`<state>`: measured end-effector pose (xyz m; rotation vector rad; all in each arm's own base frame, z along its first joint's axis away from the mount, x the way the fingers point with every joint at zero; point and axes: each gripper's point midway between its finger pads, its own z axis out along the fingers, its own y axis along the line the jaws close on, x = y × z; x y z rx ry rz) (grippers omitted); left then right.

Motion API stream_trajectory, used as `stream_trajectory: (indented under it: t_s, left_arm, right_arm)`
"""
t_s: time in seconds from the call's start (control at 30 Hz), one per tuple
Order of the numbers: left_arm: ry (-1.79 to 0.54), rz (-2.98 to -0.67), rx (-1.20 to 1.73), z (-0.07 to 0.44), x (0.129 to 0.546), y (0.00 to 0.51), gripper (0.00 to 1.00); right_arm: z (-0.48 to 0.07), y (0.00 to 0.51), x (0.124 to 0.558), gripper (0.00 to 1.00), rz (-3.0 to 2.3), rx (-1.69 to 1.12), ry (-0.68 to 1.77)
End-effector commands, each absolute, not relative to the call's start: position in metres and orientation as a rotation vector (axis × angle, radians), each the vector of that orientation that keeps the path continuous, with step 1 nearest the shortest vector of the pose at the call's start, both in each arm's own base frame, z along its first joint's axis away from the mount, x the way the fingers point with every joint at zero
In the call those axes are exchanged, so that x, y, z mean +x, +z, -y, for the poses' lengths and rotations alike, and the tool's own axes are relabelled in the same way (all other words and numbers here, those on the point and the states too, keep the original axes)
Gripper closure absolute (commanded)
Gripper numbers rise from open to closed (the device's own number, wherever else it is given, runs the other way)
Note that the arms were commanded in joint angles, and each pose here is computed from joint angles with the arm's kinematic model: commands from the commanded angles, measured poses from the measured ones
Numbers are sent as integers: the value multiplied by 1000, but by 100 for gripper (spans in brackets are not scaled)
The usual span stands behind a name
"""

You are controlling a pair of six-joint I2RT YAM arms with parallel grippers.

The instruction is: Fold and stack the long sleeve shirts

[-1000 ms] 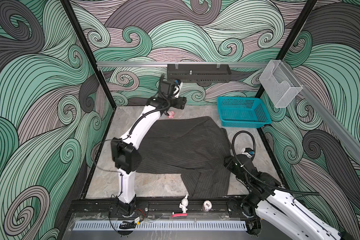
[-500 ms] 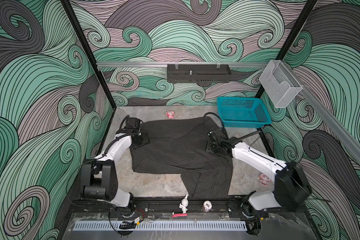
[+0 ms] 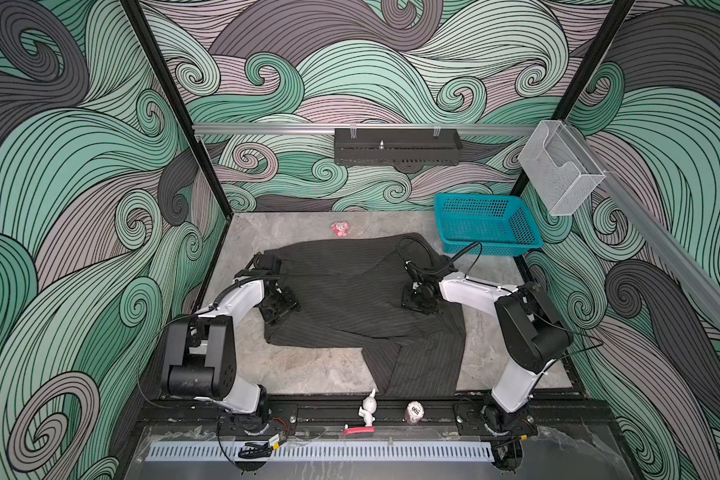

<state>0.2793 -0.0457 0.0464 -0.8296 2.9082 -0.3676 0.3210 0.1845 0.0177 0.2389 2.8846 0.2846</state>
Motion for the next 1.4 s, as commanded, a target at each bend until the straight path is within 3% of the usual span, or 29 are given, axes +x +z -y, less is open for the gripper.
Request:
stream_trajectory:
  t_s: [0.0,0.13,0.33,0.6,0.93,1.37]
  left_arm:
    - [-341,-2903,-863,47,285,44,41]
    - [-267,-2929,-869,49,285,34,44]
    - [-220,-2966,-932,51,286,21,62]
    - [-158,-2962,-920,44,284,29,99]
    - [-193,-2834,-755,42,283,118,100]
    - [-250,-2889,-714,74,148,91,100]
  right_arm:
    - [-181,14,324,52,-2886,237,298]
    - [-180,13,326,52,-2883,246,306]
    - [-180,11,326,52,-2883,251,313]
    - [-178,4,324,54,-2896,252,321]
    - [-168,-9,334,56,-2913,310,286]
    - [-166,-8,321,62,-2931,343,307]
